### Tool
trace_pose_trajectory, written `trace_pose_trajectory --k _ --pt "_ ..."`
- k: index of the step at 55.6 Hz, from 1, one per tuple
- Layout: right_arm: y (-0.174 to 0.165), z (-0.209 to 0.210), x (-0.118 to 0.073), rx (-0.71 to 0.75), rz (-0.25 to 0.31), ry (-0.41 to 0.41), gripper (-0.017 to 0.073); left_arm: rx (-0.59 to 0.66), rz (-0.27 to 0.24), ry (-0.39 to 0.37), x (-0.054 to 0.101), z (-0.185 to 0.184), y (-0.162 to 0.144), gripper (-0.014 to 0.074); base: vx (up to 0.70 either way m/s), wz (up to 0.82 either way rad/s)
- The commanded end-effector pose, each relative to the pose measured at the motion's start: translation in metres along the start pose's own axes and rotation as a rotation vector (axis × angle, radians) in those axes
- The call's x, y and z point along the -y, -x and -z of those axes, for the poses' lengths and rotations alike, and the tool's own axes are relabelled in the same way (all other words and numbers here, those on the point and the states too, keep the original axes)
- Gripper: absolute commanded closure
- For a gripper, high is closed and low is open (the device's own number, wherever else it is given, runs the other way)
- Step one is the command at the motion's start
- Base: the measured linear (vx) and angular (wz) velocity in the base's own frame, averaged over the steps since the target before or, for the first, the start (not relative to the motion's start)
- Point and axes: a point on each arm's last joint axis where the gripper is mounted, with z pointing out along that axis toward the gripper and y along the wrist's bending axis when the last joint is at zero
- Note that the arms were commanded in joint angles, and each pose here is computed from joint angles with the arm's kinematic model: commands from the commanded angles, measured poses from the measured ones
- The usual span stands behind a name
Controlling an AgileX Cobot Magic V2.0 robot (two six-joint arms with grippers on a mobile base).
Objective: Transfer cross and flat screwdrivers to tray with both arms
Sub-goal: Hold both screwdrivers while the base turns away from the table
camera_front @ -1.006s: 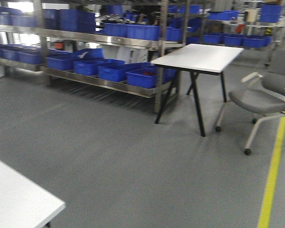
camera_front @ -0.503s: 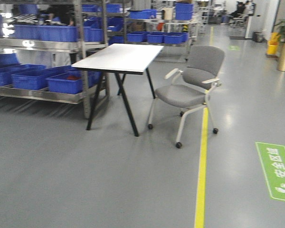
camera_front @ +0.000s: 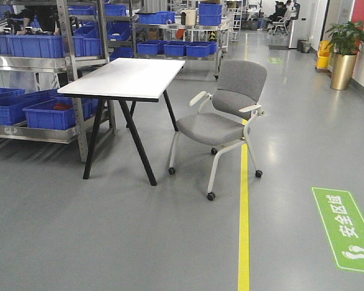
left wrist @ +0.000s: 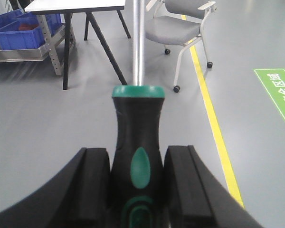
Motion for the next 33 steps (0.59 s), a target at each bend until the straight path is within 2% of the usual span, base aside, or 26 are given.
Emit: trace_pose_trajectory --k 1,33 --pt "0.0172 0.0065 0.0002 0.126 0.003 -0.008 0.0559 0.129 0.015 -0.002 0.0003 0.0069 0.0173 0.0594 0.37 0.02" --pt "0.0176 0.0073 0.0001 0.132 0.002 -0.007 0.0559 0.129 0.015 -0.002 0.0003 0.0069 0.0173 0.0594 0.36 0.10"
